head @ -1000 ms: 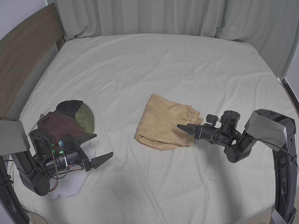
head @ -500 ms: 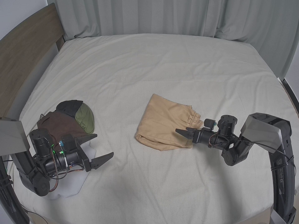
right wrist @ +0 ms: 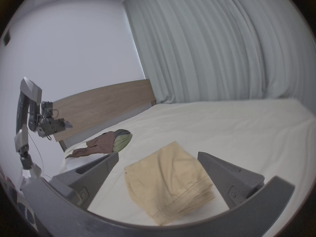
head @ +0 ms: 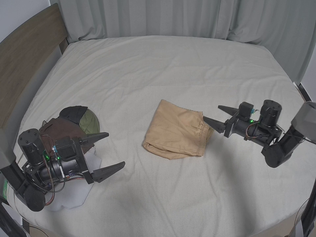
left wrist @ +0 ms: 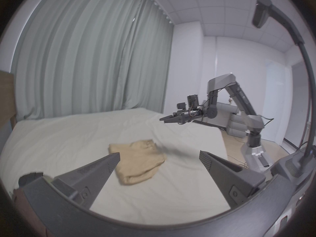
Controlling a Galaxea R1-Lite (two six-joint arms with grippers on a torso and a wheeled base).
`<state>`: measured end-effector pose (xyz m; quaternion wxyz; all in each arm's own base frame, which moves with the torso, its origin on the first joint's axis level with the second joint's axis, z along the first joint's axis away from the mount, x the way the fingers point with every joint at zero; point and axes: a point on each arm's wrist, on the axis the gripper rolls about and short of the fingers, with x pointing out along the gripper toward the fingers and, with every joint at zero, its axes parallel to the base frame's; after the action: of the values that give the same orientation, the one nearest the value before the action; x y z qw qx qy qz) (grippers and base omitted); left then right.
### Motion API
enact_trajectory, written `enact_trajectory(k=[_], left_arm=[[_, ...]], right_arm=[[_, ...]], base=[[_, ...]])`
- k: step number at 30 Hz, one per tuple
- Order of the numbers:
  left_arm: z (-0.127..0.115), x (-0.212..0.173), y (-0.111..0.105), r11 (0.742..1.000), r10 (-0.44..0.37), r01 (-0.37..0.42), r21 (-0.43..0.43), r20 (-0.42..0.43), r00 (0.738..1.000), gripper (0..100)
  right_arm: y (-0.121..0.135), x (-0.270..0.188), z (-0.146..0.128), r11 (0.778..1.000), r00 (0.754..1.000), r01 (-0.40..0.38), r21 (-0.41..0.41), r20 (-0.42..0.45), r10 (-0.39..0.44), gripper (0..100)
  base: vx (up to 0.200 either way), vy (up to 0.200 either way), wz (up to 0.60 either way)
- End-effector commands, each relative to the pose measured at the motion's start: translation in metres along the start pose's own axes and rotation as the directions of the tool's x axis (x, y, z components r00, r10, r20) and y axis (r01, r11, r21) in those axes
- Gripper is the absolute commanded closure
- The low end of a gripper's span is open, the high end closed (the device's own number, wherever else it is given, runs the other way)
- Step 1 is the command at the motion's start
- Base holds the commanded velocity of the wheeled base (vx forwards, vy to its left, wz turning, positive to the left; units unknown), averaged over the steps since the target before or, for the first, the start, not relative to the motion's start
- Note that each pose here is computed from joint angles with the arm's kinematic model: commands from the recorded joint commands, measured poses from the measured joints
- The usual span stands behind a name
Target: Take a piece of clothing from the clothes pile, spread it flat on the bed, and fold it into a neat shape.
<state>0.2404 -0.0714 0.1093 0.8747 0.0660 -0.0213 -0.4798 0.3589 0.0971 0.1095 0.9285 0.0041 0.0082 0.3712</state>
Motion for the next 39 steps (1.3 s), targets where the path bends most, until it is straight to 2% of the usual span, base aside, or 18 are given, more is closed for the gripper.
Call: enact_trajectory(k=[1, 2, 3, 6, 11, 12, 14, 17, 18, 19, 25, 28, 32, 39], left_arm=[[0.053, -0.021, -0.047, 0.985, -0.143, 0.125, 0.12, 0.153, 0.978, 0], [0.053, -0.021, -0.047, 0.985, -0.143, 0.125, 0.12, 0.153, 0.978, 0], [0.06, -0.034, -0.064, 0.979, -0.177, 0.154, 0.132, 0.177, 0.968, 0], [0.065, -0.054, -0.082, 0.974, -0.198, 0.169, 0.154, 0.201, 0.959, 0], [0.068, -0.075, -0.093, 0.978, -0.156, 0.119, 0.17, 0.224, 0.962, 0], [0.072, -0.083, -0.094, 0.985, -0.066, 0.024, 0.168, 0.248, 0.966, 0], [0.076, -0.09, -0.095, 0.987, 0.02, -0.061, 0.146, 0.27, 0.963, 0], [0.083, -0.104, -0.099, 0.978, 0.138, -0.178, 0.106, 0.308, 0.941, 0], [0.083, -0.104, -0.099, 0.978, 0.138, -0.178, 0.106, 0.308, 0.941, 0], [0.086, -0.113, -0.105, 0.967, 0.192, -0.235, 0.097, 0.328, 0.925, 0], [0.082, -0.137, -0.12, 0.933, 0.327, -0.356, 0.043, 0.304, 0.895, 0], [0.077, -0.148, -0.129, 0.917, 0.38, -0.398, 0.016, 0.262, 0.887, 0], [0.069, -0.164, -0.139, 0.882, 0.461, -0.472, -0.001, 0.216, 0.861, 0], [0.052, -0.181, -0.157, 0.853, 0.517, -0.522, -0.009, 0.162, 0.841, 0]], right_arm=[[0.03, -0.072, 0.067, 0.977, 0.989, 0.107, -0.187, 0.125, -0.085, 0], [0.03, -0.072, 0.067, 0.977, 0.989, 0.107, -0.187, 0.125, -0.085, 0], [0.044, -0.094, 0.08, 0.973, 0.984, 0.113, -0.202, 0.158, -0.082, 0], [0.061, -0.122, 0.091, 0.967, 0.977, 0.124, -0.221, 0.197, -0.08, 0], [0.085, -0.166, 0.093, 0.961, 0.969, 0.145, -0.236, 0.23, -0.089, 0], [0.1, -0.189, 0.091, 0.957, 0.964, 0.151, -0.246, 0.252, -0.087, 0], [0.11, -0.208, 0.089, 0.952, 0.956, 0.169, -0.257, 0.276, -0.095, 0], [0.122, -0.234, 0.09, 0.937, 0.939, 0.219, -0.273, 0.319, -0.127, 0], [0.122, -0.234, 0.09, 0.937, 0.939, 0.219, -0.273, 0.319, -0.127, 0], [0.133, -0.251, 0.09, 0.931, 0.929, 0.238, -0.276, 0.346, -0.135, 0], [0.163, -0.295, 0.081, 0.934, 0.916, 0.276, -0.225, 0.357, -0.185, 0], [0.181, -0.316, 0.069, 0.931, 0.914, 0.294, -0.218, 0.348, -0.207, 0], [0.199, -0.337, 0.052, 0.938, 0.92, 0.283, -0.202, 0.333, -0.206, 0], [0.209, -0.349, 0.029, 0.952, 0.93, 0.263, -0.157, 0.305, -0.207, 0]], base=[[0.0, 0.0, 0.0], [0.0, 0.0, 0.0], [0.0, 0.0, 0.0], [0.0, 0.0, 0.0], [0.0, 0.0, 0.0], [0.0, 0.0, 0.0], [0.0, 0.0, 0.0], [0.0, 0.0, 0.0], [0.0, 0.0, 0.0], [0.0, 0.0, 0.0], [0.0, 0.0, 0.0], [0.0, 0.0, 0.0], [0.0, 0.0, 0.0], [0.0, 0.0, 0.0]])
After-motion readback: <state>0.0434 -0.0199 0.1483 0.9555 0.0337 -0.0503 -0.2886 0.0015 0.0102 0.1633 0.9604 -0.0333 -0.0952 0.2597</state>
